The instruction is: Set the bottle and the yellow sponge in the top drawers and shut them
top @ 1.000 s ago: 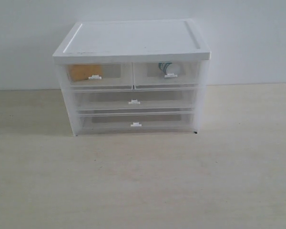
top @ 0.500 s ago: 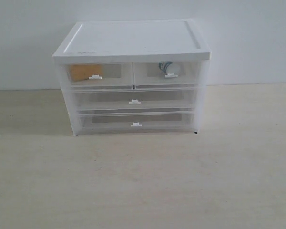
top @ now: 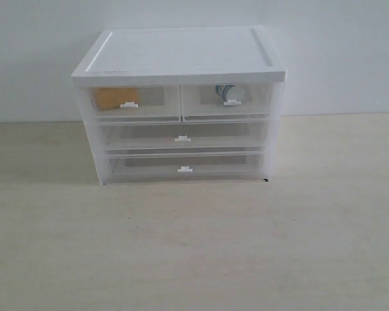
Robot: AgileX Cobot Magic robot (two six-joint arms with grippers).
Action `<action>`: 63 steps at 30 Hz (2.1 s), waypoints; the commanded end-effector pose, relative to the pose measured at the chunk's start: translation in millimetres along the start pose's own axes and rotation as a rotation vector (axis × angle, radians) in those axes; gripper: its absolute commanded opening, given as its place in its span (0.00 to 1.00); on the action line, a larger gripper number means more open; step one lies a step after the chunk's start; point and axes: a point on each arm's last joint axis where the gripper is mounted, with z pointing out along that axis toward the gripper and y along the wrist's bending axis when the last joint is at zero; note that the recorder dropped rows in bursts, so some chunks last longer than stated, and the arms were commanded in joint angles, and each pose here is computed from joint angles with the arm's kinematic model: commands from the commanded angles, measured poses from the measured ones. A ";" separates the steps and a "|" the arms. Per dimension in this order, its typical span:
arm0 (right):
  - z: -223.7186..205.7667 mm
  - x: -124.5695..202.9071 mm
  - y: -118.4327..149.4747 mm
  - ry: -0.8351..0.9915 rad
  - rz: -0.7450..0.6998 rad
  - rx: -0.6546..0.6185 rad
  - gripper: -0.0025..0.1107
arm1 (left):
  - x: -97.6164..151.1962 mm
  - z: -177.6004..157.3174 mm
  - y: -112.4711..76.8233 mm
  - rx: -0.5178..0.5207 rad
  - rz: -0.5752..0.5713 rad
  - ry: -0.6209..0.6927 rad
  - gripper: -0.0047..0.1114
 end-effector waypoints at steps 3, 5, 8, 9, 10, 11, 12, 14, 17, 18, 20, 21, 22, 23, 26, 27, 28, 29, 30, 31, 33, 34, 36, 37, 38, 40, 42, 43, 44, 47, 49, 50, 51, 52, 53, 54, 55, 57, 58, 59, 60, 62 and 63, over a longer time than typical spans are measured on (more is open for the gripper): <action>-0.4 1.1 -0.1 0.000 -0.009 0.000 0.02 | 12.6 -1.5 9.7 -0.087 0.230 0.139 0.07; -0.4 1.1 -0.1 0.000 -0.007 0.000 0.02 | 16.9 -2.4 11.8 -0.097 0.310 0.194 0.07; -0.4 1.1 -0.1 0.000 -0.007 0.000 0.02 | 23.5 -4.1 14.0 -0.092 0.447 0.280 0.07; -0.4 1.1 -0.1 0.000 -0.007 0.000 0.02 | 25.9 -5.0 14.9 -0.091 0.485 0.313 0.07; -0.4 1.1 -0.1 0.000 -0.007 0.000 0.02 | 27.9 -5.7 15.7 -0.088 0.522 0.340 0.07; -0.4 1.1 -0.1 0.000 -0.009 0.000 0.02 | 30.9 -6.9 16.7 -0.087 0.538 0.378 0.07; -0.4 1.1 -0.1 0.000 -0.009 0.000 0.02 | 34.0 -8.3 17.7 -0.089 0.539 0.418 0.07; -0.4 1.1 -0.1 0.000 -0.009 0.000 0.02 | 39.7 -11.2 19.5 -0.094 0.534 0.491 0.07; -0.4 1.1 -0.1 0.000 -0.009 0.000 0.02 | 41.7 -12.3 20.3 -0.095 0.534 0.518 0.07; -0.4 1.1 -0.1 0.000 -0.009 0.000 0.02 | 41.7 -12.3 20.3 -0.095 0.534 0.518 0.07; -0.4 1.1 -0.1 0.000 -0.009 0.000 0.02 | 41.7 -12.3 20.3 -0.095 0.534 0.518 0.07; -0.4 1.1 -0.1 0.000 -0.009 0.000 0.02 | 41.7 -12.3 20.3 -0.096 0.532 0.518 0.07; -0.4 1.1 -0.1 0.000 -0.009 0.000 0.02 | 41.7 -12.3 20.3 -0.096 0.532 0.518 0.07; -0.4 1.1 -0.1 0.000 -0.009 0.000 0.02 | 41.7 -12.3 20.3 -0.096 0.532 0.518 0.07; -0.4 1.1 -0.1 0.000 -0.009 0.000 0.02 | 41.7 -12.3 20.3 -0.100 0.519 0.517 0.07; -0.4 1.1 -0.1 0.000 -0.009 0.000 0.02 | 41.6 -12.3 20.4 -0.103 0.512 0.516 0.07; -0.4 1.1 -0.1 0.000 -0.009 0.000 0.02 | 41.5 -12.4 20.8 -0.107 0.514 0.516 0.07; -0.4 1.2 0.1 0.001 -0.009 -0.002 0.02 | 41.3 -12.4 21.3 -0.112 0.519 0.516 0.07; -0.4 1.3 0.3 0.001 -0.009 -0.004 0.02 | 40.9 -12.4 22.2 -0.122 0.522 0.515 0.07; -0.4 1.3 0.3 0.001 -0.009 -0.004 0.02 | 40.7 -12.5 22.7 -0.130 0.516 0.513 0.07; -0.4 1.3 0.3 0.001 -0.009 -0.004 0.02 | 40.5 -12.5 23.0 -0.137 0.506 0.511 0.07; -0.4 1.3 0.3 0.001 -0.009 -0.004 0.02 | 40.5 -12.5 23.0 -0.137 0.506 0.511 0.07; -0.4 1.3 0.3 0.001 -0.009 -0.004 0.02 | 40.5 -12.5 23.0 -0.137 0.506 0.511 0.07; -0.4 1.3 0.3 0.001 -0.009 -0.004 0.02 | 40.5 -12.5 23.0 -0.137 0.506 0.511 0.07; -0.4 1.3 0.3 0.001 -0.009 -0.004 0.02 | 40.5 -12.5 23.0 -0.137 0.506 0.511 0.07; -0.4 1.3 0.3 0.001 -0.009 -0.004 0.02 | 40.5 -12.5 23.0 -0.136 0.510 0.512 0.07; -0.4 1.3 0.3 0.001 -0.009 -0.004 0.02 | 40.5 -12.5 23.0 -0.136 0.510 0.512 0.07; -0.4 1.3 0.3 0.001 -0.009 -0.004 0.02 | 40.5 -12.5 23.0 -0.136 0.510 0.512 0.07; -0.4 1.3 0.3 0.001 -0.009 -0.004 0.02 | 40.5 -12.5 23.0 -0.136 0.510 0.512 0.07; -0.4 1.3 0.3 0.001 -0.007 -0.004 0.02 | 40.5 -12.5 23.0 -0.136 0.510 0.512 0.07; -0.4 1.3 0.3 0.001 -0.007 -0.004 0.02 | 40.5 -12.5 23.0 -0.136 0.510 0.512 0.07; -0.4 1.3 0.3 0.001 -0.007 -0.004 0.02 | 40.5 -12.5 23.0 -0.136 0.510 0.512 0.07; -0.4 1.3 0.3 0.001 -0.007 -0.004 0.02 | 40.5 -12.5 23.0 -0.136 0.510 0.512 0.07; -0.4 1.3 0.3 0.001 -0.007 -0.004 0.02 | 40.5 -12.5 23.0 -0.136 0.510 0.512 0.07; -0.4 1.3 0.3 0.001 -0.007 -0.004 0.02 | 40.5 -12.5 23.0 -0.136 0.510 0.512 0.07; -0.4 1.3 0.3 0.001 -0.007 -0.004 0.02 | 40.5 -12.5 23.0 -0.136 0.510 0.512 0.07; -0.4 1.3 0.3 0.001 -0.007 -0.004 0.02 | 40.5 -12.5 23.0 -0.136 0.510 0.512 0.07; -0.4 1.3 0.3 0.001 -0.007 -0.004 0.02 | 40.5 -12.5 23.0 -0.136 0.510 0.512 0.07; -0.4 1.3 0.3 0.001 -0.007 -0.004 0.02 | 40.5 -12.5 23.0 -0.136 0.510 0.512 0.07; -0.4 1.3 0.3 0.001 -0.007 -0.004 0.02 | 40.5 -12.5 23.0 -0.136 0.510 0.512 0.07; -0.4 1.6 1.1 0.005 0.021 -0.013 0.02 | 40.5 -12.5 23.0 -0.136 0.510 0.512 0.07; -0.6 -1.6 6.4 -0.017 0.380 -0.076 0.02 | 40.5 -12.5 23.0 -0.136 0.510 0.512 0.07; -1.1 -5.8 9.6 -0.045 0.568 -0.126 0.02 | 40.5 -12.5 23.0 -0.136 0.510 0.512 0.07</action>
